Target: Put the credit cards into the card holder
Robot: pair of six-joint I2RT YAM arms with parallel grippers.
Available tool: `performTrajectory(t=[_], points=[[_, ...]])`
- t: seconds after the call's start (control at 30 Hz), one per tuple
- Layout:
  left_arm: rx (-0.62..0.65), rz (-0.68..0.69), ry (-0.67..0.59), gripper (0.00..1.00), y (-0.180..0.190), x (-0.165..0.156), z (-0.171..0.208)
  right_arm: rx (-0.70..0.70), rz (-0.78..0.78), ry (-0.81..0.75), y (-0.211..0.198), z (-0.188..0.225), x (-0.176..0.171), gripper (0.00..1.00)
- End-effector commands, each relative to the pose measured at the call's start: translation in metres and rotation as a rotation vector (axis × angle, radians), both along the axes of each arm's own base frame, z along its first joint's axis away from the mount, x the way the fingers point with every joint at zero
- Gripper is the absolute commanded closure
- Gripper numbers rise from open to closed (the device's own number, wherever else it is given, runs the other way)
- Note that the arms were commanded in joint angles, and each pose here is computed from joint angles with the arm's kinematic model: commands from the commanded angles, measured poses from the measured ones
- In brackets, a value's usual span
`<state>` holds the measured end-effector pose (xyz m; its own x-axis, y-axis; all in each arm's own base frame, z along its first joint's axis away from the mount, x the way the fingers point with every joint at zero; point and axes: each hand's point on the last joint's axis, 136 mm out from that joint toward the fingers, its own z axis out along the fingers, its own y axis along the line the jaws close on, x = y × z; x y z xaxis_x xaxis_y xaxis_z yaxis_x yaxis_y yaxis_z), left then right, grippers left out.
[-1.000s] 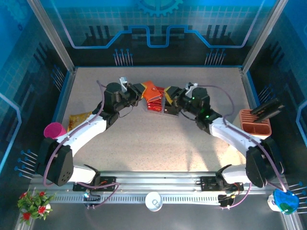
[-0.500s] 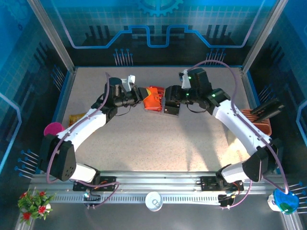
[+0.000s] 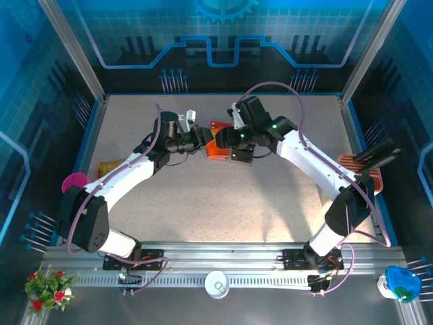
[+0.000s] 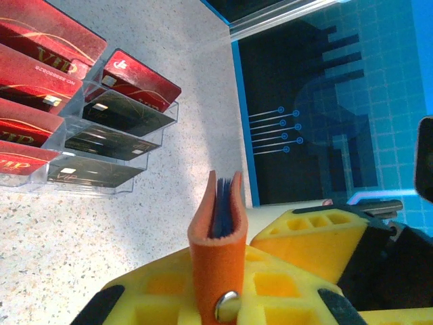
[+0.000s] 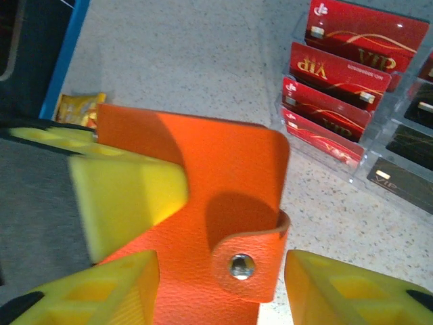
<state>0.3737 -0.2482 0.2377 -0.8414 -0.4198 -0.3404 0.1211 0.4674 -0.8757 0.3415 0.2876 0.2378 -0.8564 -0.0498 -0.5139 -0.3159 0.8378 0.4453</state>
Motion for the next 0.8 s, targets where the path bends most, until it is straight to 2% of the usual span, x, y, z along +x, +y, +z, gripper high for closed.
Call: performTrajectory(t=[0.0,0.13,0.3,0.47,0.63,0.77], points=[[-0.014,0.012,-0.044,1.0,-0.003,0.006,0.018,-0.076,0.0,0.013,-0.004,-0.016,-0.002,0.49],[-0.025,0.012,-0.047,1.0,-0.004,0.008,0.021,-0.146,-0.037,0.005,-0.015,-0.033,0.004,0.52],[-0.033,0.011,-0.049,1.0,-0.006,0.008,0.024,-0.227,-0.085,-0.006,-0.029,-0.046,0.01,0.68],[-0.042,0.006,-0.046,1.0,-0.008,0.006,0.023,-0.204,-0.083,-0.008,-0.024,-0.045,0.012,0.77],[-0.057,0.007,-0.046,1.0,-0.008,0.004,0.025,-0.195,-0.09,0.02,-0.025,-0.054,0.009,0.98],[-0.068,0.011,-0.055,1.0,-0.007,0.002,0.031,-0.202,-0.168,0.073,-0.052,-0.082,0.002,1.0]])
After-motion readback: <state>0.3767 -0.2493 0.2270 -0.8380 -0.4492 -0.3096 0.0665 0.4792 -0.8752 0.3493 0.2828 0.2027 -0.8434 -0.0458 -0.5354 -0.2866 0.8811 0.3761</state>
